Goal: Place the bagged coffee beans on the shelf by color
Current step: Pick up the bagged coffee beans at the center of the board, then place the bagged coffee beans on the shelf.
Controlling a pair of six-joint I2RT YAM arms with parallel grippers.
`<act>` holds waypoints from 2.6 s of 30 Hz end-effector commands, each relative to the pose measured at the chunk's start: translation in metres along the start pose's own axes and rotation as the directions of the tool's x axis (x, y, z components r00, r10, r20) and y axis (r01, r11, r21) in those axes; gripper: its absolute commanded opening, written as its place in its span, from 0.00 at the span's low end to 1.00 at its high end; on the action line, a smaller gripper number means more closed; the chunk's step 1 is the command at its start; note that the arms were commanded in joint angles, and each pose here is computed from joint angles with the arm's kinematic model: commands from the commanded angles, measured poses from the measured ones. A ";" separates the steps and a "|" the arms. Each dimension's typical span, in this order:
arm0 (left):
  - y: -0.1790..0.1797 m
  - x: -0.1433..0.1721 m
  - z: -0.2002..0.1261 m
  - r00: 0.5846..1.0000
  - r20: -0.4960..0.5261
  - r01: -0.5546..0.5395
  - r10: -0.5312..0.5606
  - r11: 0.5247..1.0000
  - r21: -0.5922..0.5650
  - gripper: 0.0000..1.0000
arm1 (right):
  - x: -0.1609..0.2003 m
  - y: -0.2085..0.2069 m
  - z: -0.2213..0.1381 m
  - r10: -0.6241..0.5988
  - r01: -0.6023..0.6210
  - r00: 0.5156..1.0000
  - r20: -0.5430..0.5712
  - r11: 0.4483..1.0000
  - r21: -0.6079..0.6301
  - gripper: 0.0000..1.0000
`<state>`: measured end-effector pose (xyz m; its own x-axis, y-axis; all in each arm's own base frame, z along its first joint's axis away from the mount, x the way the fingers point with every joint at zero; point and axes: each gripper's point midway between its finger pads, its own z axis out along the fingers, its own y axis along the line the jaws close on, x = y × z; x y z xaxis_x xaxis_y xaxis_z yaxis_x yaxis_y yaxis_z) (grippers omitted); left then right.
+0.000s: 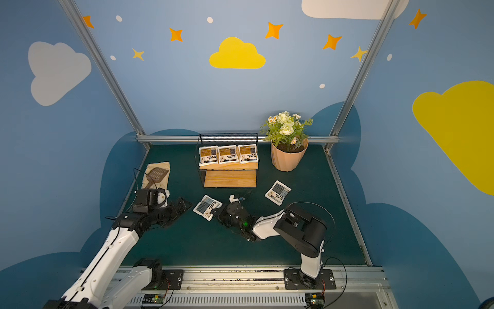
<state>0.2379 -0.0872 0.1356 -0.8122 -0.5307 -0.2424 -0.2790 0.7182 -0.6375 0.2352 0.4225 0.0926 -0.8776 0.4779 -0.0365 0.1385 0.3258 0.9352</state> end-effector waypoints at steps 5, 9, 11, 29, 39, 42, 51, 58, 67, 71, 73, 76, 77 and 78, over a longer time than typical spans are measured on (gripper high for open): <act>-0.005 0.006 0.003 0.998 -0.056 -0.002 0.004 1.000 0.023 1.00 | -0.044 0.018 -0.010 0.057 -0.038 0.969 0.242 0.996 -0.082 0.00; -0.008 0.001 0.008 0.998 -0.069 0.003 -0.001 1.000 0.030 1.00 | -0.066 0.017 -0.006 0.094 -0.068 0.945 0.313 0.993 -0.094 0.00; -0.011 -0.002 0.012 0.997 -0.075 0.005 -0.002 0.999 0.037 1.00 | -0.077 0.018 -0.004 0.104 -0.073 0.935 0.338 0.992 -0.101 0.00; -0.018 -0.024 0.029 0.994 -0.102 -0.027 0.028 1.000 0.017 1.00 | -0.150 0.018 0.046 0.254 -0.186 0.825 0.504 0.965 -0.183 0.00; -0.014 -0.035 0.029 0.997 -0.073 -0.002 0.001 1.000 -0.013 1.00 | -0.163 0.007 0.092 0.316 -0.264 0.785 0.533 0.949 -0.175 0.00; -0.013 -0.038 0.027 0.998 -0.056 0.004 -0.005 1.000 -0.019 1.00 | -0.165 0.001 0.101 0.332 -0.287 0.773 0.540 0.943 -0.169 0.00; -0.012 -0.041 0.023 0.999 -0.043 0.015 -0.016 1.000 -0.020 1.00 | -0.165 -0.016 0.124 0.336 -0.329 0.767 0.546 0.937 -0.115 0.00; -0.012 -0.040 0.023 0.999 -0.042 0.017 -0.018 1.000 -0.019 1.00 | -0.158 -0.015 0.134 0.329 -0.333 0.787 0.521 0.939 -0.089 0.15; -0.010 -0.039 0.022 0.999 -0.038 0.020 -0.021 1.000 -0.017 1.00 | -0.146 -0.009 0.145 0.318 -0.324 0.815 0.484 0.943 -0.075 0.21; -0.009 -0.038 0.023 0.999 -0.037 0.022 -0.023 1.000 -0.017 1.00 | -0.140 -0.005 0.150 0.313 -0.317 0.827 0.466 0.946 -0.073 0.23; -0.008 -0.037 0.023 0.999 -0.039 0.023 -0.023 1.000 -0.019 1.00 | -0.138 -0.005 0.151 0.312 -0.316 0.830 0.463 0.946 -0.070 0.24; -0.008 -0.036 0.023 0.999 -0.038 0.023 -0.023 1.000 -0.017 1.00 | -0.136 -0.006 0.152 0.313 -0.318 0.832 0.459 0.946 -0.067 0.30; -0.009 -0.036 0.022 0.999 -0.038 0.020 -0.021 1.000 -0.014 1.00 | -0.136 -0.008 0.152 0.310 -0.317 0.833 0.457 0.946 -0.063 0.36; -0.008 -0.036 0.022 0.999 -0.039 0.022 -0.023 1.000 -0.015 1.00 | -0.136 -0.007 0.151 0.306 -0.313 0.835 0.457 0.948 -0.063 0.42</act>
<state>0.2822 -0.0854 0.1313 -0.8299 -0.5244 -0.1903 -0.3090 0.7161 -0.6258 0.4271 0.4772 0.0536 -0.4655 0.8763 0.1240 0.3609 0.0599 0.9307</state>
